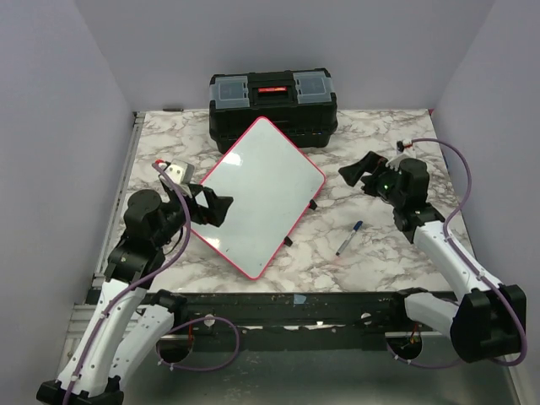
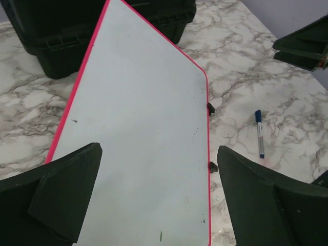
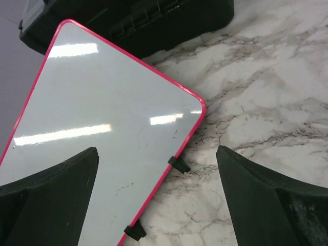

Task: Write a sentence on the whiteboard
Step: Pick up the whiteboard marker from the center of the board.

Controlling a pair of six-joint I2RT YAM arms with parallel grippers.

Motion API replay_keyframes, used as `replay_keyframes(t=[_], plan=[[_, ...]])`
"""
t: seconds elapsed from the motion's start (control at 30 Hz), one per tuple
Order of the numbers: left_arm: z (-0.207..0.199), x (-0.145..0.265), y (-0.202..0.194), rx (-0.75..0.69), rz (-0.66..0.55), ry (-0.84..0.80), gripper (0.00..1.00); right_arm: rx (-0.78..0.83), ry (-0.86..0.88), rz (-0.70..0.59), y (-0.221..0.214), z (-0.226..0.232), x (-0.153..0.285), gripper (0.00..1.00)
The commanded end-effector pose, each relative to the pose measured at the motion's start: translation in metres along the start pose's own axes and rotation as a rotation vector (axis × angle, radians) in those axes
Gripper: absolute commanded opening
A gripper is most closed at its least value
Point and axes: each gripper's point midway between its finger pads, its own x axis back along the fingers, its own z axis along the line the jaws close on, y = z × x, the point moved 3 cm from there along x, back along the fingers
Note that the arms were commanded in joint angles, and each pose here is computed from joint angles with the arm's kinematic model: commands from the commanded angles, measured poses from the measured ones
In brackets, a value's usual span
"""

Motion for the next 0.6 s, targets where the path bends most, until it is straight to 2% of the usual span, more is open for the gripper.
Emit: replay_keyframes(t=[0.0,0.33,0.57], plan=[[-0.028,0.001,-0.004,-0.058,0.004,-0.174,0.99,-0.099,-0.131,0.144,-0.024,-0.016,0.007,1.00],[-0.053,-0.002,-0.018,-0.103,0.079,-0.292,0.98,-0.195,-0.489,0.380,-0.067,-0.057,0.024,1.00],[-0.061,-0.004,-0.026,-0.118,0.110,-0.319,0.98,-0.144,-0.652,0.425,-0.090,-0.055,0.036,1.00]])
